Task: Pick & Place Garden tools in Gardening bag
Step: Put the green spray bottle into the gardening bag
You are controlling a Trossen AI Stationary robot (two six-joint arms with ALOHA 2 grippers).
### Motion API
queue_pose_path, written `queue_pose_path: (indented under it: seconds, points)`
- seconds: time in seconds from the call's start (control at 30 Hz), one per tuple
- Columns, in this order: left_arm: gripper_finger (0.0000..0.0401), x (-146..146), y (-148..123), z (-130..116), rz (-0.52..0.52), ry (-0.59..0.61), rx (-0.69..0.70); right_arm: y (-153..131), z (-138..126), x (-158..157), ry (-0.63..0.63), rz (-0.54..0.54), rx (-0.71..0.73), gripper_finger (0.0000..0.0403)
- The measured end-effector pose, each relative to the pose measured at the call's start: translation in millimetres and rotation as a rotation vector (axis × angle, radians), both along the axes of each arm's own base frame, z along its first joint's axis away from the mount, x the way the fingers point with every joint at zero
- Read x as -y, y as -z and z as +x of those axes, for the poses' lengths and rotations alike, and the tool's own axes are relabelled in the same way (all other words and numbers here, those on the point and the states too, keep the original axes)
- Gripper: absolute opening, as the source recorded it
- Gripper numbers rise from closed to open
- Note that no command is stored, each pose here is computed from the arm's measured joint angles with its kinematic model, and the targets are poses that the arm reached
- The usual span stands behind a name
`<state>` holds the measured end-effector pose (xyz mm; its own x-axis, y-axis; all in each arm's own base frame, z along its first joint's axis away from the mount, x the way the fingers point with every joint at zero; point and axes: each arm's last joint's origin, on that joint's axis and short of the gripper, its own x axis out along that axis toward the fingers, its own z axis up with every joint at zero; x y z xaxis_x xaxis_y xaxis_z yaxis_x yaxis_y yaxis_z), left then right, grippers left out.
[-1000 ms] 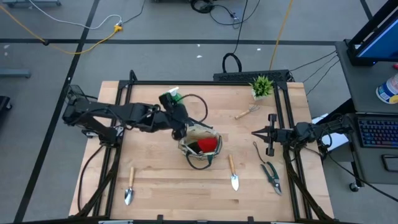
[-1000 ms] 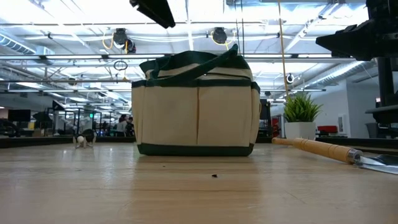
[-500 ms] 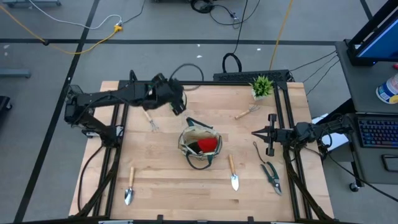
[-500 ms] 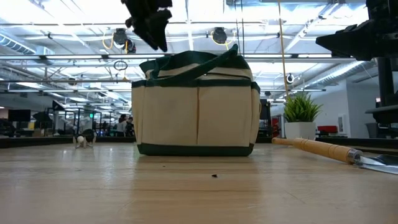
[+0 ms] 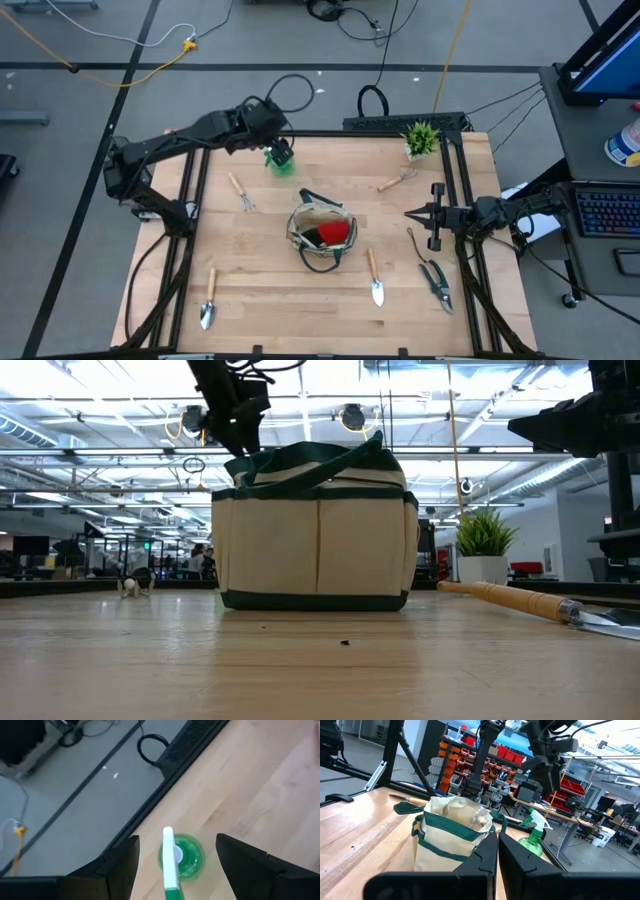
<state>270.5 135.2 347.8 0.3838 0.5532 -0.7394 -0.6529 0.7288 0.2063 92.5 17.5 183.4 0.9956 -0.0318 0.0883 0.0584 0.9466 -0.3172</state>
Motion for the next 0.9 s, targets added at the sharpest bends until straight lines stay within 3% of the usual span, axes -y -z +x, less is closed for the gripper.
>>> queue_pose_path:
  seconds: [0.3, 0.63, 0.9]
  points:
    - [0.0267, -18.2, 1.2, -10.2, -0.085, -0.028, 0.039, 0.1, 0.0, 0.0, 0.001, -0.010, -0.001, 0.0009]
    - [0.0267, -39.3, 6.1, -30.5, -0.258, -0.122, 0.078, 0.0, 0.0, 0.0, 0.001, -0.009, 0.000, 0.0009]
    - [0.0267, -53.5, 14.7, -33.3, -0.304, -0.166, 0.076, 0.1, 0.0, 0.1, 0.005, -0.034, -0.001, 0.0009]
